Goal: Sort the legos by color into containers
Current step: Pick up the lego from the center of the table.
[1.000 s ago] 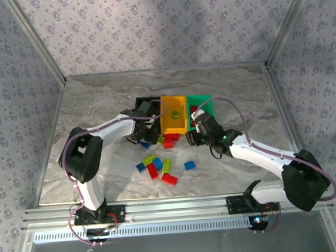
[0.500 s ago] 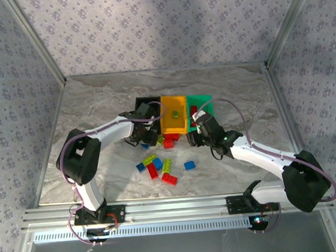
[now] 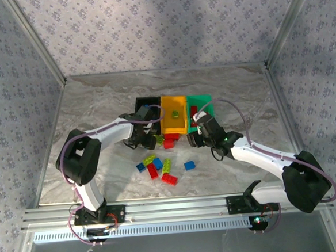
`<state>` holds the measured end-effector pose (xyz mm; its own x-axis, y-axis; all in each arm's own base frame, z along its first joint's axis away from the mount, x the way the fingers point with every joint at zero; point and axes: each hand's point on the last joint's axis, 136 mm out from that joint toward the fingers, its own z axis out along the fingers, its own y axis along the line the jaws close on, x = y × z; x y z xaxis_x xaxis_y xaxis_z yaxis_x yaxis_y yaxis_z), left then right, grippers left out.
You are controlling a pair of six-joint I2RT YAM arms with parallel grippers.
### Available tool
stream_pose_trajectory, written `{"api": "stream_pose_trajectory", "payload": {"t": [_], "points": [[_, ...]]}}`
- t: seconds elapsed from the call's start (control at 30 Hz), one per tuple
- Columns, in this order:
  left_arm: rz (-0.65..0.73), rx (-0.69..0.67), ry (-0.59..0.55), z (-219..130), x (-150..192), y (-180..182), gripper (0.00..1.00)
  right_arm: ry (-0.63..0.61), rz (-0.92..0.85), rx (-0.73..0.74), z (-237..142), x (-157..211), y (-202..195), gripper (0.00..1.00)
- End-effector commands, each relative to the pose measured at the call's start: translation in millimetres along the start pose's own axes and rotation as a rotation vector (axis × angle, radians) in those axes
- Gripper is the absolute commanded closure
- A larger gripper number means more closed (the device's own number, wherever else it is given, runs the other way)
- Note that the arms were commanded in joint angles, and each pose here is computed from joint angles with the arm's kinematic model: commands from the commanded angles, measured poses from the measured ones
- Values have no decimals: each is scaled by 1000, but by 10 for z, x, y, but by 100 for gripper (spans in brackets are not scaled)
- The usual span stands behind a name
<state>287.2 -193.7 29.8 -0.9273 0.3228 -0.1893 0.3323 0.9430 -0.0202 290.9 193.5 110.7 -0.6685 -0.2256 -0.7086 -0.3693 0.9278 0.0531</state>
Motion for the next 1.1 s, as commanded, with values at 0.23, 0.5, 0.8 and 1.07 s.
{"api": "stream_pose_trajectory", "payload": {"t": [0.23,0.5,0.8,1.07], "points": [[26,-26,47,31,39,82,34,-18,20,-6,-18,-32,-10,36],[50,-15,53,126,-97,27,36,-21,26,8,-22,-11,-50,37],[31,-9,29,-79,-48,12,52,-15,36,8,5,20,-80,36],[-26,-8,-132,-652,-179,52,50,-15,38,-7,21,17,-55,36]]}}
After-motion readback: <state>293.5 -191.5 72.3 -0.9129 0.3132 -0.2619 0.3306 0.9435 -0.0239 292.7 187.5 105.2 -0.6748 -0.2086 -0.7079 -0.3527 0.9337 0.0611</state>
